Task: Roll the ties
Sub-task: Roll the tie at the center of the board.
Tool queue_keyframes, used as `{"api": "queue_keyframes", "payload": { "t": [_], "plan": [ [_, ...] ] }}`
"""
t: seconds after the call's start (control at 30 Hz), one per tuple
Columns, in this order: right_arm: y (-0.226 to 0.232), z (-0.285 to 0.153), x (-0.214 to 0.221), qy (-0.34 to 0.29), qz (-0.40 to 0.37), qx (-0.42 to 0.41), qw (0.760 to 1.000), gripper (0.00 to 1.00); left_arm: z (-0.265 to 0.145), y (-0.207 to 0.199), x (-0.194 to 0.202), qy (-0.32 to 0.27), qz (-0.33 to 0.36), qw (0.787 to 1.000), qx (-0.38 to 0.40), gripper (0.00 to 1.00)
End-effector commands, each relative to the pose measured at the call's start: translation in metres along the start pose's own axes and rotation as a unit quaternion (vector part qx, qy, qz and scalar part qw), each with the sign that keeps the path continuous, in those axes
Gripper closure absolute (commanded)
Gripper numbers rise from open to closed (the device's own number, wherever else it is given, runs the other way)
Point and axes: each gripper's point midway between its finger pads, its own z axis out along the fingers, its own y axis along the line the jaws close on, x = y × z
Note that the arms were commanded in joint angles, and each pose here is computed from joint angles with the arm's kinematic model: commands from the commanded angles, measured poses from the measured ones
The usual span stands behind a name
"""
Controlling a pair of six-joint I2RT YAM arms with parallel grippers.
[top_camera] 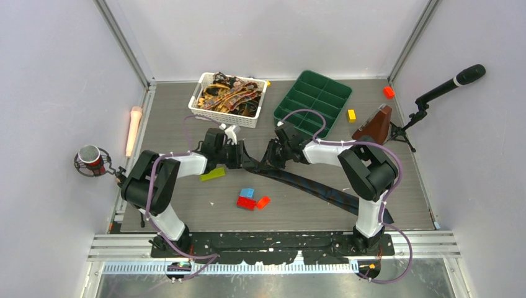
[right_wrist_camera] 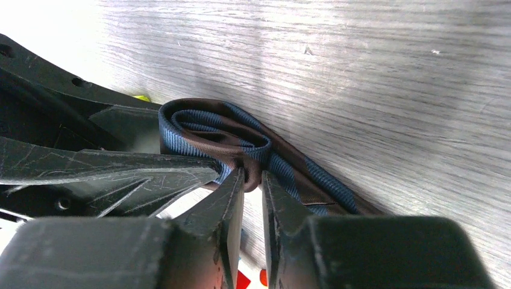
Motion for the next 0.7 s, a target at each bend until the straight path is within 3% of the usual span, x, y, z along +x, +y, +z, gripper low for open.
{"api": "queue_keyframes", "payload": {
  "t": [0.0,0.27,0.67],
  "plan": [
    [0.017,-0.013,-0.009,-0.025,-0.022,-0.012,0.999,0.75,-0.002,-0.007,-0.013,-0.010,0.013,1.000,0.007,0.64],
    [0.036,-0.054,-0.024,-0.084,-0.074,-0.030,0.993,0.63,-0.009,-0.003,-0.024,-0.026,0.039,0.998,-0.040,0.64],
    [0.016,-0.110,-0.042,-0.199,-0.077,0.026,0.977,0.62,-0.018,-0.012,-0.026,-0.004,0.163,0.973,-0.166,0.65]
  ]
}}
